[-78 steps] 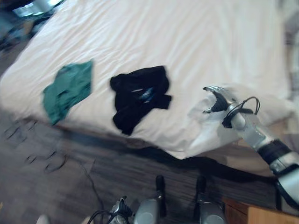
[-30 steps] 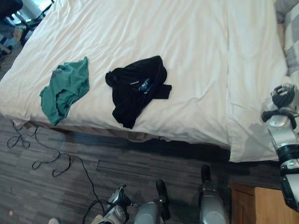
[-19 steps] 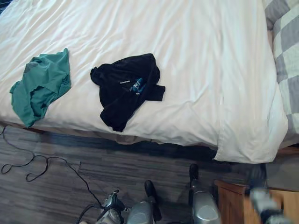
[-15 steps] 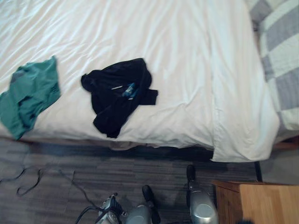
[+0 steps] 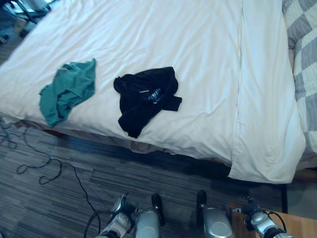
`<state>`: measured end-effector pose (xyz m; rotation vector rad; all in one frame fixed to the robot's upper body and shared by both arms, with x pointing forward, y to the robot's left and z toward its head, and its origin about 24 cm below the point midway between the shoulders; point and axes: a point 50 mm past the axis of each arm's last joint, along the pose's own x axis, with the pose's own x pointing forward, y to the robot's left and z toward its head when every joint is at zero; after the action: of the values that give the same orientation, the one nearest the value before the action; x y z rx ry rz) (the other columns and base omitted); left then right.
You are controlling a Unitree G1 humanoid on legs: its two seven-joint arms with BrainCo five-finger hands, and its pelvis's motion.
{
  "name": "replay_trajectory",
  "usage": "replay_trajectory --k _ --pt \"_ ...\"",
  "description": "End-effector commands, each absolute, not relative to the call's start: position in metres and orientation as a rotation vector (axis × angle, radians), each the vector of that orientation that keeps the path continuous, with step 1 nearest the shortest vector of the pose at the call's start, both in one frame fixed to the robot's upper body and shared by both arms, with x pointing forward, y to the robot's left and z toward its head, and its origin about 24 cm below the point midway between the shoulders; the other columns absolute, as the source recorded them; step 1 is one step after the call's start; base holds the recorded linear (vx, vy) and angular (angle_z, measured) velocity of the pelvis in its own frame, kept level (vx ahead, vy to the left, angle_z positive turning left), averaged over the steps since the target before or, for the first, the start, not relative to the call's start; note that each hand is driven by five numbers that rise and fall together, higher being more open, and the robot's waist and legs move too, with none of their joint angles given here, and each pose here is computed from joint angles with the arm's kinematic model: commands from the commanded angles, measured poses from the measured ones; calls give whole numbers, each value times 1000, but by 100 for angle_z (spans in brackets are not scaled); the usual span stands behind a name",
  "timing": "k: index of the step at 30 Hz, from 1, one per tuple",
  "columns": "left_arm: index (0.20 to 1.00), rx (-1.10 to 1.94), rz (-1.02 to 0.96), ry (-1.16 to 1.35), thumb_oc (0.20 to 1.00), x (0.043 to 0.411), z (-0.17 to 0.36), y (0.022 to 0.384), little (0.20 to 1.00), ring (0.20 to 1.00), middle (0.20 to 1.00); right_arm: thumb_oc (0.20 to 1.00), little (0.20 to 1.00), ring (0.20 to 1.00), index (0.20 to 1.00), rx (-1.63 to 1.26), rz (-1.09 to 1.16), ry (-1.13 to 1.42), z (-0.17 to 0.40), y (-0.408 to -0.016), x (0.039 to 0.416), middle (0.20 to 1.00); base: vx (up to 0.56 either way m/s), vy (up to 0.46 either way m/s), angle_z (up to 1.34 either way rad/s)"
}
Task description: Tidy up the quilt and then pick up the clothes from the bed and put them into the laundry hamper.
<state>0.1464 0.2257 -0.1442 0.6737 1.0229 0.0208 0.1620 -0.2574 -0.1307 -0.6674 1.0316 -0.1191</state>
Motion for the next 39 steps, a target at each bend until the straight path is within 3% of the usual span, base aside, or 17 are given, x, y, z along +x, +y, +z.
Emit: replay_trajectory --k 1,4,6,10,15,18,22,29,39 --pt "1000 584 176 1009 1000 149 -140 235 1000 1000 1000 1000 1000 1000 1000 -654 -94 1056 -139 -248 143 1000 79 313 31" --pt "1000 563 192 1016 1000 148 -141 234 1000 1000 1000 1000 1000 1000 1000 -635 -101 1093 -144 -248 132 1000 221 634 38" --pt "1000 608 135 1035 1000 144 -143 234 1000 1000 1000 1000 1000 1000 1000 -601 -118 1201 -152 -253 103 1000 320 560 58" --pt "1000 700 59 1008 1000 154 -138 238 1000 1000 1000 1000 1000 1000 1000 -585 -117 1246 -156 -250 93 1000 201 442 70" --pt "1000 818 -13 1032 1000 160 -133 255 1000 1000 1000 1000 1000 1000 1000 -521 -101 1153 -154 -231 115 1000 354 550 16" --pt "1000 845 2 1141 1000 139 -140 264 1000 1000 1000 1000 1000 1000 1000 -620 -16 1154 -154 -231 116 1000 323 224 7" --pt "1000 756 -11 1082 1000 141 -145 241 1000 1000 1000 1000 1000 1000 1000 -718 30 1121 -149 -240 123 1000 407 187 19" --pt "1000 798 -85 865 1000 187 -129 209 1000 1000 1000 1000 1000 1000 1000 -676 -93 1074 -140 -248 144 1000 200 344 -39" --pt "1000 875 -160 826 1000 199 -125 203 1000 1000 1000 1000 1000 1000 1000 -638 -46 970 -134 -225 167 1000 236 619 -77"
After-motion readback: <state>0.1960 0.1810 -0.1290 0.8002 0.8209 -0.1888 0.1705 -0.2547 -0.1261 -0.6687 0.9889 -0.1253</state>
